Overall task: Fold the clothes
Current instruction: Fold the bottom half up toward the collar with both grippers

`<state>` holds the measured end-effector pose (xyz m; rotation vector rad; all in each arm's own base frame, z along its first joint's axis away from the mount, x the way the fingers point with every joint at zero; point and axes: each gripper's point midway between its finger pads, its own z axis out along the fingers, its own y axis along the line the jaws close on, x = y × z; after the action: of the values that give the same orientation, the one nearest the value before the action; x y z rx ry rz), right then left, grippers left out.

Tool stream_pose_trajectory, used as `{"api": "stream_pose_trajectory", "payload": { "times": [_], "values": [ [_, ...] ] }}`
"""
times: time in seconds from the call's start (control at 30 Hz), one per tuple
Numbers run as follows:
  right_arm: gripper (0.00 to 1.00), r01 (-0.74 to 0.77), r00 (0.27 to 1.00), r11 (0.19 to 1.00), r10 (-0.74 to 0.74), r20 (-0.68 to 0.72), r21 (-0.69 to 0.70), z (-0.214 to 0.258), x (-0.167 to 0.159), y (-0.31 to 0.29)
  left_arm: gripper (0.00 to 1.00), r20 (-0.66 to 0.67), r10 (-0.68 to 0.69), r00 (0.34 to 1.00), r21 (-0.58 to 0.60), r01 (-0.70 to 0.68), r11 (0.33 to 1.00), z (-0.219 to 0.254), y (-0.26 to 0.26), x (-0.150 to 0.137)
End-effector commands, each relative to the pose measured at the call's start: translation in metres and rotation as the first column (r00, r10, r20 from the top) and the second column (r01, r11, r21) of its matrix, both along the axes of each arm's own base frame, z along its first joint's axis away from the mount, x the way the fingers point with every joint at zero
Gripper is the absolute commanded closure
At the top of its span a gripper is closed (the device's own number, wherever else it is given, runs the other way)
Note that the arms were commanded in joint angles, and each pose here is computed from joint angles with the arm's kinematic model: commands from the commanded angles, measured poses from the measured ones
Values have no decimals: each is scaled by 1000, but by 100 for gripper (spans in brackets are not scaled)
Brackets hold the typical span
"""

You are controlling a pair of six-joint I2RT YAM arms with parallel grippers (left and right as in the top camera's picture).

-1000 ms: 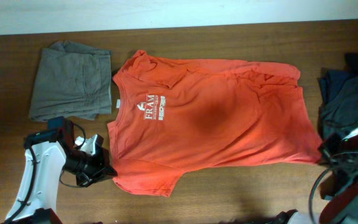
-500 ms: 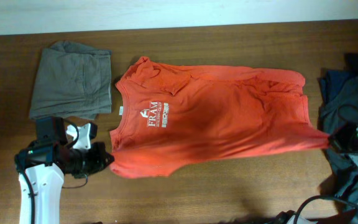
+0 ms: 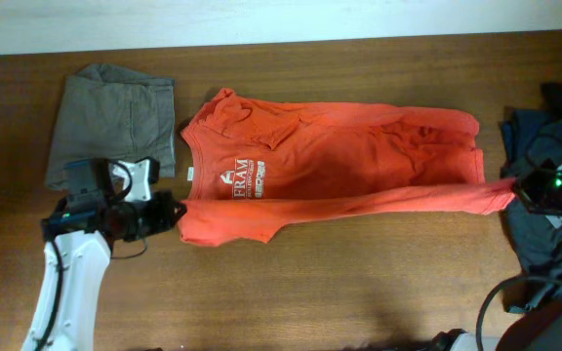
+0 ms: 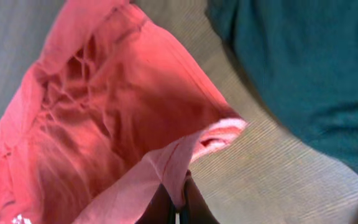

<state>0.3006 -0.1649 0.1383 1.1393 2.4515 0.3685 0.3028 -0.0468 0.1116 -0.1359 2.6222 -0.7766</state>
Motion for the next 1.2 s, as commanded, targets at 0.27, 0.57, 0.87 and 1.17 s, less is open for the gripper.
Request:
{"api": "stream_pose_trajectory", "payload": {
  "times": [0.27, 0.57, 0.87, 1.17],
  "values": [
    [96, 23, 999, 1000, -23, 32, -3, -9, 22, -12, 99, 96, -18, 995, 56, 12, 998, -17, -1, 41],
    [96, 23, 999, 1000, -23, 30, 0, -21, 30, -18, 99, 168, -46, 985, 71, 35, 997, -25, -8, 66],
    [96, 23, 1000, 1000, -23, 2, 20, -35, 30, -19, 99, 180, -52, 982, 75, 39, 996, -34, -14, 76],
    [93, -42, 999, 998, 41, 24, 49, -35, 37, -5, 99, 144, 1, 990, 82, -13, 997, -38, 2, 73]
  ]
}}
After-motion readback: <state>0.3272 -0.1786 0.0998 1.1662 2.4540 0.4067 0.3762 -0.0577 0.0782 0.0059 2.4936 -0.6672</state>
